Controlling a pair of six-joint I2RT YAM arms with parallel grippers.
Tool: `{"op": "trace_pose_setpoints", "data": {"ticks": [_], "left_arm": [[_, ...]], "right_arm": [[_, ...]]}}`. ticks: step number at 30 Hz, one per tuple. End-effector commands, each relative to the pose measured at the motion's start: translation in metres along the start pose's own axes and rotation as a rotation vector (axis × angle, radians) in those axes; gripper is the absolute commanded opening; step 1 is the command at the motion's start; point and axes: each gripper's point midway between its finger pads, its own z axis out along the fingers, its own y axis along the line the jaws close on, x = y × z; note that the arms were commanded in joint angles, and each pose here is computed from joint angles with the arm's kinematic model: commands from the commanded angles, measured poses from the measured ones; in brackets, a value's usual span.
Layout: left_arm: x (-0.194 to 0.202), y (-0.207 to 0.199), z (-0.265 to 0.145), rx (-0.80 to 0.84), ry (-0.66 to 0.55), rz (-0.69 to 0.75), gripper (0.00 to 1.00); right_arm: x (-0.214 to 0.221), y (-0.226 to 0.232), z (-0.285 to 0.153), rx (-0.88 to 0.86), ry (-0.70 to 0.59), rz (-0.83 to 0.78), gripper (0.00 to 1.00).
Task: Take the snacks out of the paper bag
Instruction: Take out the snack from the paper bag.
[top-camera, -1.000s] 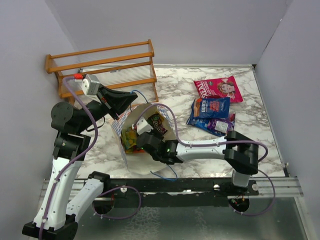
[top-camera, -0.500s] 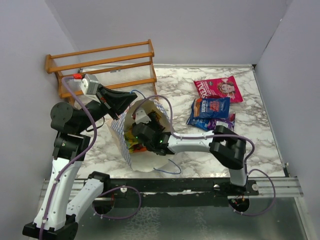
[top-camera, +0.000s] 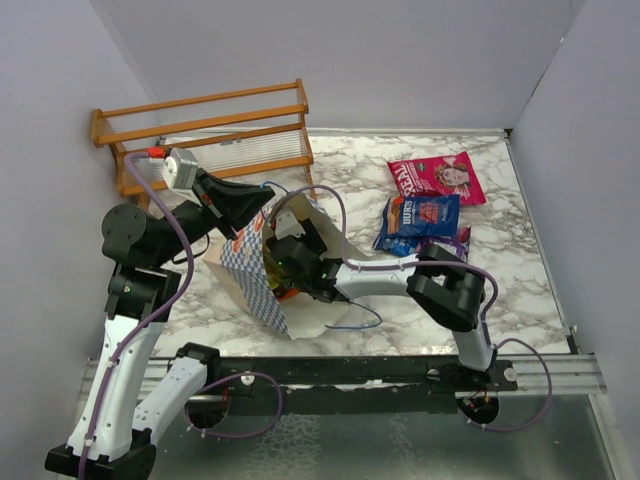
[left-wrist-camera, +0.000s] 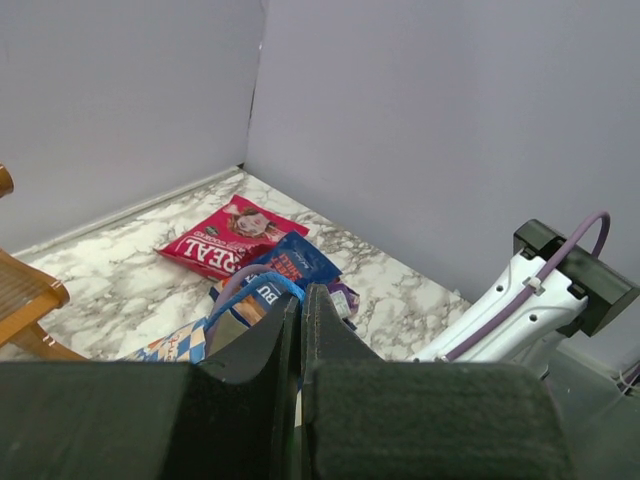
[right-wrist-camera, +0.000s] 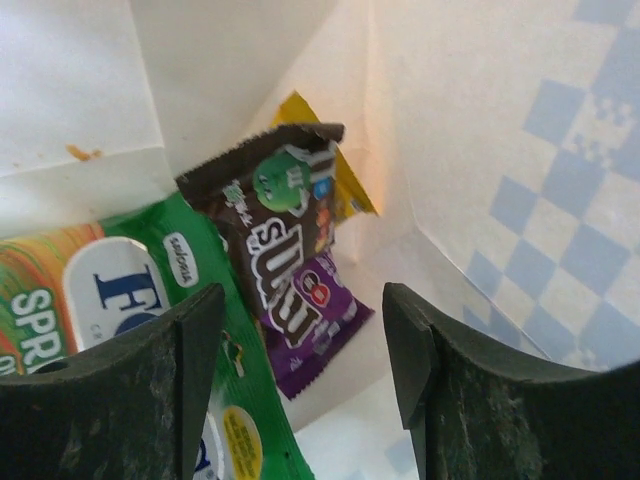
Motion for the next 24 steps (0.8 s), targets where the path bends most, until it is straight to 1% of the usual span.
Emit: {"op": "trace_pose_setpoints", "data": {"ticks": [1, 4, 8, 11, 15, 19, 21, 24], "left_arm": [[-0.021, -0.019, -0.004, 0.053, -0.058, 0.052, 0.00], [-0.022, -0.018, -0.003, 0.051, -0.056, 0.049, 0.00], [-0.022, -0.019, -0.001, 0.063, -0.059, 0.037, 0.00], [-0.023, -0.020, 0.000, 0.075, -0.056, 0.027, 0.00], [-0.026, -0.022, 0.000, 0.070, -0.052, 0.038, 0.00], [-0.026, -0.022, -0.002, 0.062, -0.046, 0.047, 0.00], [-0.026, -0.021, -0.003, 0.055, -0.045, 0.051, 0.00], [-0.025, -0.019, -0.004, 0.044, -0.045, 0.053, 0.00]], "right_arm": [[-0.015, 0.024, 0.009, -0.116, -0.109, 0.036, 0.66], [-0.026, 0.033, 0.007, -0.173, -0.160, 0.062, 0.68], [-0.030, 0.035, 0.016, -0.155, -0.207, 0.075, 0.68], [-0.026, 0.039, 0.026, -0.147, -0.214, 0.082, 0.67], [-0.024, 0.031, 0.043, -0.118, -0.209, 0.113, 0.64], [-0.028, 0.032, 0.052, -0.127, -0.209, 0.105, 0.61], [-0.027, 0.032, 0.055, -0.122, -0.208, 0.093, 0.59], [-0.029, 0.032, 0.055, -0.125, -0.202, 0.082, 0.47]]}}
